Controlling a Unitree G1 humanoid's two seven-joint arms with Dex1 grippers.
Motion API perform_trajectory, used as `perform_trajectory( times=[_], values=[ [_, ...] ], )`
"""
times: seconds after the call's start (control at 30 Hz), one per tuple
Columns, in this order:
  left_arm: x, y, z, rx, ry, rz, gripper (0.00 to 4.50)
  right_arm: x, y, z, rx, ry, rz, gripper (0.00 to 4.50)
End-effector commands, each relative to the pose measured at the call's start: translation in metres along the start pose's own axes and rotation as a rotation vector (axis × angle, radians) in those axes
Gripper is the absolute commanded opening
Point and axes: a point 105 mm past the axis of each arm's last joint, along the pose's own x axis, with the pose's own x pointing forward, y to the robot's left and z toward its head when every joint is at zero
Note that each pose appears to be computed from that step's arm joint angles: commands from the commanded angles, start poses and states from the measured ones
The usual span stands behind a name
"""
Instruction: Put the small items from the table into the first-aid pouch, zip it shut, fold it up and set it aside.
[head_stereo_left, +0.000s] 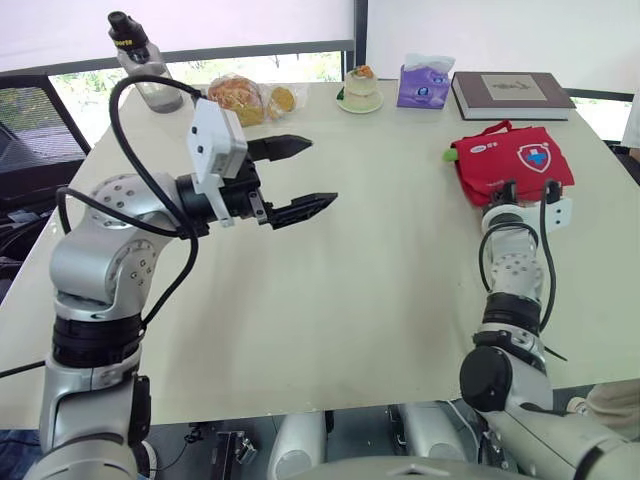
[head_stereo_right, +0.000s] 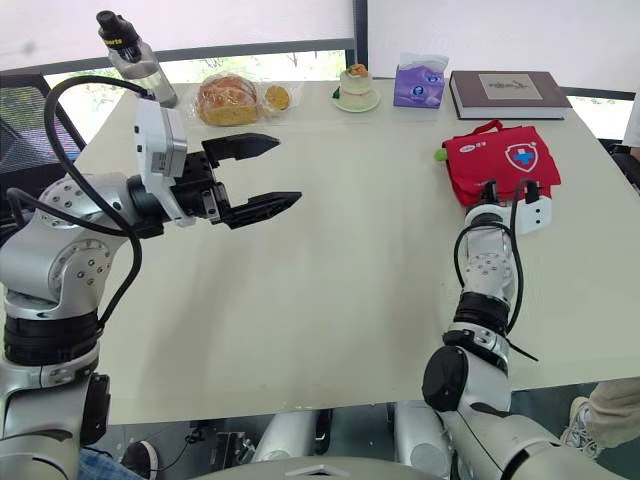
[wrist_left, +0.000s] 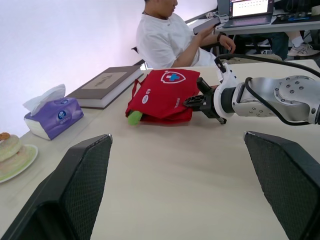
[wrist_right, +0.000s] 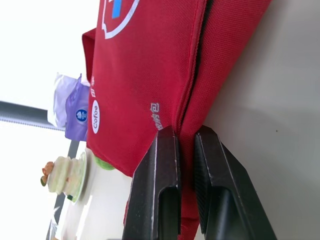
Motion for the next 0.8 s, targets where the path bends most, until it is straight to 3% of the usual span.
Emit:
perform_trajectory(
  times=[0.03,0.13,0.2,0.27,0.3,0.33,0.37,0.53,0.8],
  values=[
    [0.002,-0.001,0.01,0.052,-0.027,-0.009,4.5,-0.006,0.008,0.016,-0.111,-0.037,0.069,0.88],
    [-0.001,0.001,0.002,0.048,-0.01,0.003,4.5,-0.017,0.001,0.017,-0.175,-0.013,0.091,2.1],
    [-0.002,0.003,-0.003,0.027,-0.009,0.018,4.5,-0.026,0.001,0.018,-0.224,0.012,0.141,2.51],
    [-0.005,0.002,-0.01,0.008,0.001,0.027,4.5,-0.035,0.003,0.017,-0.285,0.04,0.198,3.4],
    [-0.006,0.001,-0.014,-0.007,0.008,0.032,4.5,-0.041,0.004,0.017,-0.31,0.057,0.229,3.54],
    [-0.008,0.0,-0.018,-0.022,0.014,0.038,4.5,-0.045,0.005,0.016,-0.337,0.071,0.254,4.16],
    [-0.01,-0.001,-0.022,-0.033,0.021,0.042,4.5,-0.049,0.005,0.016,-0.364,0.08,0.272,4.46],
    [-0.021,-0.013,-0.046,-0.095,0.075,0.06,4.5,-0.073,0.011,0.016,-0.488,0.149,0.428,4.46],
    [-0.061,-0.028,-0.09,-0.194,0.198,0.227,4.5,-0.119,0.005,0.022,-0.973,0.288,0.831,4.46]
  ],
)
